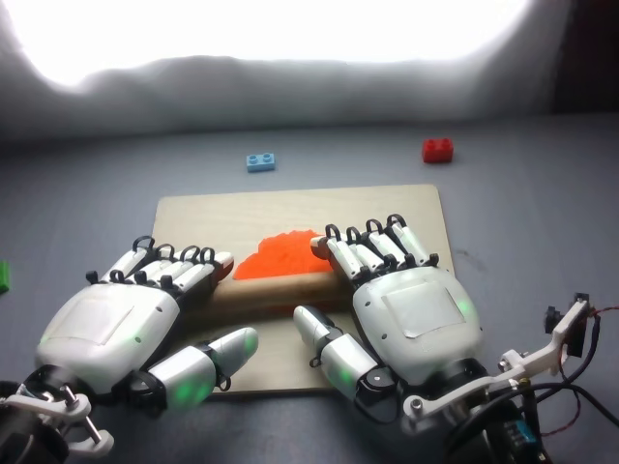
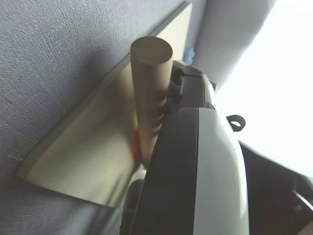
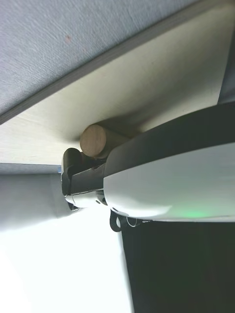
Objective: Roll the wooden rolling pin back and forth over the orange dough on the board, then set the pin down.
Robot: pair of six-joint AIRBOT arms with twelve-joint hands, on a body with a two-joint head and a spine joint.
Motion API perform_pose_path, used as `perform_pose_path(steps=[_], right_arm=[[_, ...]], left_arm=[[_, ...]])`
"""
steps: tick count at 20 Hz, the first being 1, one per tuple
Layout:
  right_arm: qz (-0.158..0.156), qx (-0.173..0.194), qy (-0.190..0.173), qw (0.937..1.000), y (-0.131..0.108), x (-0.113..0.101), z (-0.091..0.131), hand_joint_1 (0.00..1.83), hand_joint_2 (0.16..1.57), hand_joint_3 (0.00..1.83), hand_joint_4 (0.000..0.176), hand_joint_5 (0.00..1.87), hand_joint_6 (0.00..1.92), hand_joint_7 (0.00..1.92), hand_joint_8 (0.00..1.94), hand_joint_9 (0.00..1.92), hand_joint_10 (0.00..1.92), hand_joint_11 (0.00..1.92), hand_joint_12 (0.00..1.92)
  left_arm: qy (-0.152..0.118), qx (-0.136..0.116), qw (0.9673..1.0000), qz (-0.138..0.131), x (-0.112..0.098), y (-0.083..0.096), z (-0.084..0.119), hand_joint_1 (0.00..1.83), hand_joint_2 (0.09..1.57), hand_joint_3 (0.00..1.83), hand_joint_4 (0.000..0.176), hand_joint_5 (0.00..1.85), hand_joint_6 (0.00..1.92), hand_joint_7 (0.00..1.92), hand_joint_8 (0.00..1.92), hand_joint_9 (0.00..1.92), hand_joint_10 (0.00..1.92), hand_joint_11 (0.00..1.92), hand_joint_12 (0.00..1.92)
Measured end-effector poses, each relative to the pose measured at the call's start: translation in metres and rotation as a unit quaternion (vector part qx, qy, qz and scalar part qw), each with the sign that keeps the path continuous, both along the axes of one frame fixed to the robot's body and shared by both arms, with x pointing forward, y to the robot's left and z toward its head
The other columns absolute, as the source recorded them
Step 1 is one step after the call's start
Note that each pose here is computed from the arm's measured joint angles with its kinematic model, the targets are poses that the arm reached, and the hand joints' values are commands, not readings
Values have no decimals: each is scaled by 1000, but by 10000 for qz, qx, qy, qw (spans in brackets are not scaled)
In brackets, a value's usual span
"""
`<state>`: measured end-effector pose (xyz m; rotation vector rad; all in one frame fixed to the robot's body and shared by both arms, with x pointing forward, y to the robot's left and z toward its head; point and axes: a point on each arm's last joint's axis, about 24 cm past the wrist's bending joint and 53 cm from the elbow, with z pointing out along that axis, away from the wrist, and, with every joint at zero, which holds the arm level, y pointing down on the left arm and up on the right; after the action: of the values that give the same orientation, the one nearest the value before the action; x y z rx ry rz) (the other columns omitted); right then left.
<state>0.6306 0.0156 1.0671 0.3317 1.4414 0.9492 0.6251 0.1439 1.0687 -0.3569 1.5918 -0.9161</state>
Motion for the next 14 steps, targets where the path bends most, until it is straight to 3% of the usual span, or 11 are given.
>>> perform_pose_path(steps=[14], right_arm=[[-16, -142, -85, 9999, -1, -5, 0, 0, 1371, 0, 0, 150, 617, 478, 0, 180, 632, 0, 1205]], left_arm=[[14, -98, 9999, 21, -9, -1, -5, 0, 1332, 0, 0, 271, 1, 339, 1, 291, 0, 0, 606]])
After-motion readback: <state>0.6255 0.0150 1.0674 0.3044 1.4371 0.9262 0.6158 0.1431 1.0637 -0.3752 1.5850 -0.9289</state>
